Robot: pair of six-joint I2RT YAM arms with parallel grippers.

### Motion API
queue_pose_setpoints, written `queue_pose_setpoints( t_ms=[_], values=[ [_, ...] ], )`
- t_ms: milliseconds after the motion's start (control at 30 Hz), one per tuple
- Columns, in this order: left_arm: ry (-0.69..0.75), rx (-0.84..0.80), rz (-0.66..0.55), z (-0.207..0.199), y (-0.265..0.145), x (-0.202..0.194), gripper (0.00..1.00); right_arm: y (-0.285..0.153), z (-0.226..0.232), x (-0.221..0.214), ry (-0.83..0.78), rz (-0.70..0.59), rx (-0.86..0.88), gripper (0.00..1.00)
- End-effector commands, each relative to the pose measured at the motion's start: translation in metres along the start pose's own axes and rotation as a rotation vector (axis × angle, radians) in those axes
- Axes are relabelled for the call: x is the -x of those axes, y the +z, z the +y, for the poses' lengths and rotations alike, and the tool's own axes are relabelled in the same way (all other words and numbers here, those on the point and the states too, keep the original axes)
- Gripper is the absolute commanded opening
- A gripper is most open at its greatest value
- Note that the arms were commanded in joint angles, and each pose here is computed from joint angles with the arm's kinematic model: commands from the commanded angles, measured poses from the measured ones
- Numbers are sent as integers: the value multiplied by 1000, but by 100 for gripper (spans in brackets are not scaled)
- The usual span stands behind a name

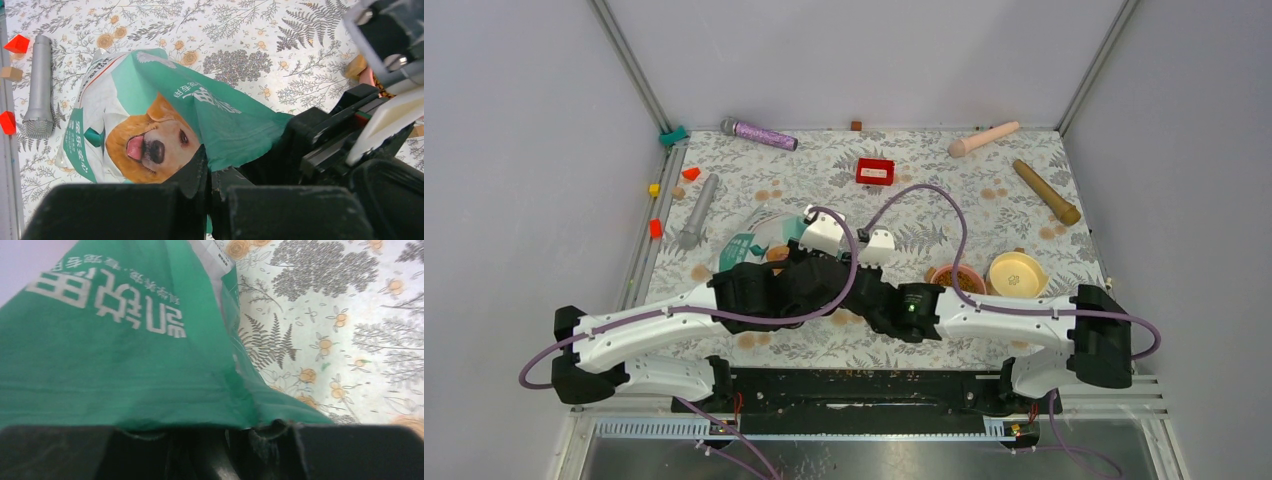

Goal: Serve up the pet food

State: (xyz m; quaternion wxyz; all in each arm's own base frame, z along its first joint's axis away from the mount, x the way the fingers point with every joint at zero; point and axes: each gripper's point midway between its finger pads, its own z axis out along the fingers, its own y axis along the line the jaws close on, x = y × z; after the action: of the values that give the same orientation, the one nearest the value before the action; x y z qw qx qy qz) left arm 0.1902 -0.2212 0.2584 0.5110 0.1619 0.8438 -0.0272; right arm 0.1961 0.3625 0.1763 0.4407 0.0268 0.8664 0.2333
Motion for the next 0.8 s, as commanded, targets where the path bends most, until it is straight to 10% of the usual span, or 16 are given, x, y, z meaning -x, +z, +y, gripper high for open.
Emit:
queue_pose_setpoints(
  t_ms=[0, 400, 767],
  values=[
    [-150, -32, -124, -2, -11, 40, 0, 22, -6, 1, 202, -61, 81, 0],
    [-139, -24, -124, -3, -9, 39, 0, 5, 5, 17, 617, -126, 473, 0],
    [-154, 5, -159, 10, -14, 47, 0, -33, -23, 41, 587, -178, 455, 0]
  ],
)
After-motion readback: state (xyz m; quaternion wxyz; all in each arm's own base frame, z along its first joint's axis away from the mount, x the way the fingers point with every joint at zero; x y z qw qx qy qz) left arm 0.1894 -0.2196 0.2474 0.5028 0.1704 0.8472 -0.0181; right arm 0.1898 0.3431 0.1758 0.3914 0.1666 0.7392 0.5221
